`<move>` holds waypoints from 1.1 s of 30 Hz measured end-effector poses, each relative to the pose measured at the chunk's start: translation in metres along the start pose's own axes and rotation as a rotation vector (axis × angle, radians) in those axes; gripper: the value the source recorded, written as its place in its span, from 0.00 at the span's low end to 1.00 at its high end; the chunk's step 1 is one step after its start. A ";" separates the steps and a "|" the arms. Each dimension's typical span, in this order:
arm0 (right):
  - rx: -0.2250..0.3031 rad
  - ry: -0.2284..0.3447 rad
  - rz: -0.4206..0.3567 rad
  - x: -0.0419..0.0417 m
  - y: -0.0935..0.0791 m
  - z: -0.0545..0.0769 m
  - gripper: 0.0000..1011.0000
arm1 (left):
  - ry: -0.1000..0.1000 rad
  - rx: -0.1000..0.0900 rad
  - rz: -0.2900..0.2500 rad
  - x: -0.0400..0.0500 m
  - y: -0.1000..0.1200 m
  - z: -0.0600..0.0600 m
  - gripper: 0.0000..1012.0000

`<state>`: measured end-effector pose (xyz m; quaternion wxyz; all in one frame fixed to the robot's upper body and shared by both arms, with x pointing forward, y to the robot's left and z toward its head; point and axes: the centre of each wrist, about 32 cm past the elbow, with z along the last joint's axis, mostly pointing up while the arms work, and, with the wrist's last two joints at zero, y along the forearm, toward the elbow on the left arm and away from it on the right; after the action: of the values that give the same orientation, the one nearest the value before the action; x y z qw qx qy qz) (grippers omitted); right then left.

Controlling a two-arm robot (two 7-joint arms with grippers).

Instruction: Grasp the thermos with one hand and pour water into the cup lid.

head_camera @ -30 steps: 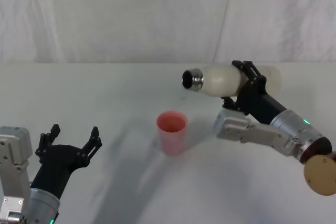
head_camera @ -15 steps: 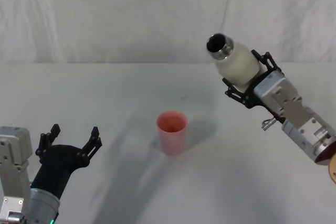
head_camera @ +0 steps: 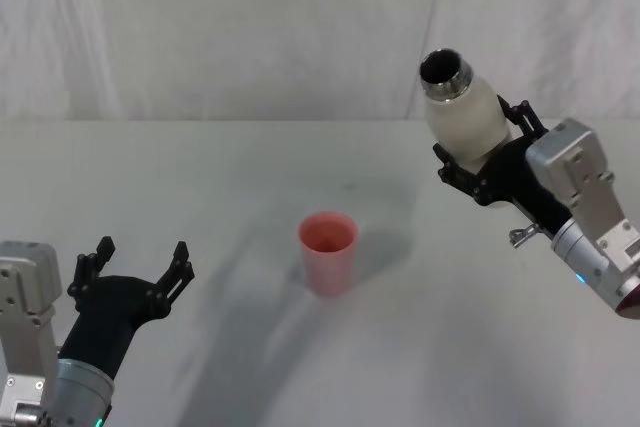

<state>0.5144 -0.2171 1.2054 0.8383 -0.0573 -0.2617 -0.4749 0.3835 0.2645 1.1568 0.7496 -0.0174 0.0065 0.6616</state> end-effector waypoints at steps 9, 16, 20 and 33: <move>0.013 0.175 -0.018 0.0062 -0.009 -0.005 0.94 | 0.000 0.000 0.000 0.0000 0.000 0.000 0.99; 0.025 0.302 -0.044 0.0085 -0.019 -0.009 0.94 | 0.000 0.000 0.000 0.0000 0.000 0.000 0.99; 0.023 0.334 -0.054 0.0095 -0.023 -0.011 0.94 | 0.000 0.000 0.000 0.0000 0.000 0.000 0.99; 0.022 0.436 -0.090 0.0106 -0.032 -0.019 0.94 | 0.000 0.000 0.000 0.0000 0.000 0.000 0.99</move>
<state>0.4997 -0.2489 1.1896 0.8534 0.0676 -0.0818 -0.5103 0.3835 0.2645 1.1568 0.7497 -0.0174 0.0064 0.6616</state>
